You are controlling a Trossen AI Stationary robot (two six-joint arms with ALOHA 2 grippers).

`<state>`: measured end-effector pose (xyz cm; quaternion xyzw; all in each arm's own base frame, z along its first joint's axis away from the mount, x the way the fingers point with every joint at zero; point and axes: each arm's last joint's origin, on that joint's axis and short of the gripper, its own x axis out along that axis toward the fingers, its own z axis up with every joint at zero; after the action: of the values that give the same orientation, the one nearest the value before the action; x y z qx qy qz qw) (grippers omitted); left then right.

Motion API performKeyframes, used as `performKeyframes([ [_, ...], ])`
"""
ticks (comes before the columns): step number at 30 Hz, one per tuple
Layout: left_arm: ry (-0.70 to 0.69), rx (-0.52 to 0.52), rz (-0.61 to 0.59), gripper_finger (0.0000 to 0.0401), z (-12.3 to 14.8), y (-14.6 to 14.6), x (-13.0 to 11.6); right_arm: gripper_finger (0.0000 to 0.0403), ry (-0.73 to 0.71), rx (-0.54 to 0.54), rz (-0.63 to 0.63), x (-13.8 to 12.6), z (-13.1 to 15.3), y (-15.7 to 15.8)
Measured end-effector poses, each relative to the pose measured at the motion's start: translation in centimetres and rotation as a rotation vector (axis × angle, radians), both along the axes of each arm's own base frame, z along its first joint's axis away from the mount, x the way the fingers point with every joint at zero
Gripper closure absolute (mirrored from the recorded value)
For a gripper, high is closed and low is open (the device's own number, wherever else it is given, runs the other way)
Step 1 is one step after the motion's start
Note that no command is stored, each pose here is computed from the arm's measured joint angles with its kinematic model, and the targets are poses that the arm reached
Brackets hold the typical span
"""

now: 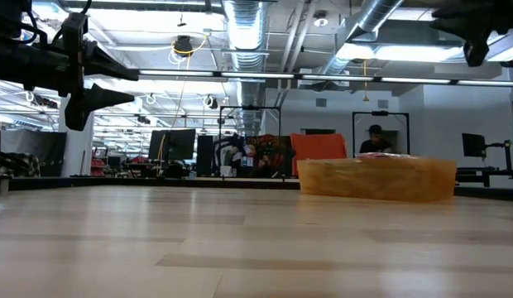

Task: Sort popcorn bags into baskets
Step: Return to Home Position

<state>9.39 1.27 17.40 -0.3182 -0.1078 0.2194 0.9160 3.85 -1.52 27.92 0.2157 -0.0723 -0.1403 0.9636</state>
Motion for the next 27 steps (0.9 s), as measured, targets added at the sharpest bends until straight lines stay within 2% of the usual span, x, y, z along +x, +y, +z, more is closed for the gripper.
performKeyframes([
  [6, 0.0, 0.0, 0.0, 0.0221, 0.0, 0.0, 0.0, 0.0305, 0.063, 0.077, -0.007, 0.0, -0.8, 0.0],
  [13, 0.0, 0.0, 0.0, 0.0221, 0.0, 0.0, 0.0, 0.0305, 0.011, 0.137, -0.038, 0.0, -0.5, -0.1],
  [17, 0.0, 0.0, 0.0, 0.0221, 0.0, 0.0, 0.0, 0.0305, -0.071, 0.06, -0.009, 0.5, -0.3, -0.4],
  [21, 0.0, 0.0, 0.0, 0.0221, 0.0, 0.0, 0.0, 0.0305, -0.138, -0.018, 0.018, 2.1, -2.1, -1.2],
  [24, 0.001, 0.0, 0.0, 0.0221, 0.0, 0.0, 0.0, 0.0305, -0.177, 0.037, 0.034, 2.9, -3.8, -1.7],
  [27, 0.001, 0.0, 0.0, 0.0221, 0.0, 0.0, 0.0, 0.0305, -0.232, 0.151, 0.071, 3.5, -5.1, -1.9],
])
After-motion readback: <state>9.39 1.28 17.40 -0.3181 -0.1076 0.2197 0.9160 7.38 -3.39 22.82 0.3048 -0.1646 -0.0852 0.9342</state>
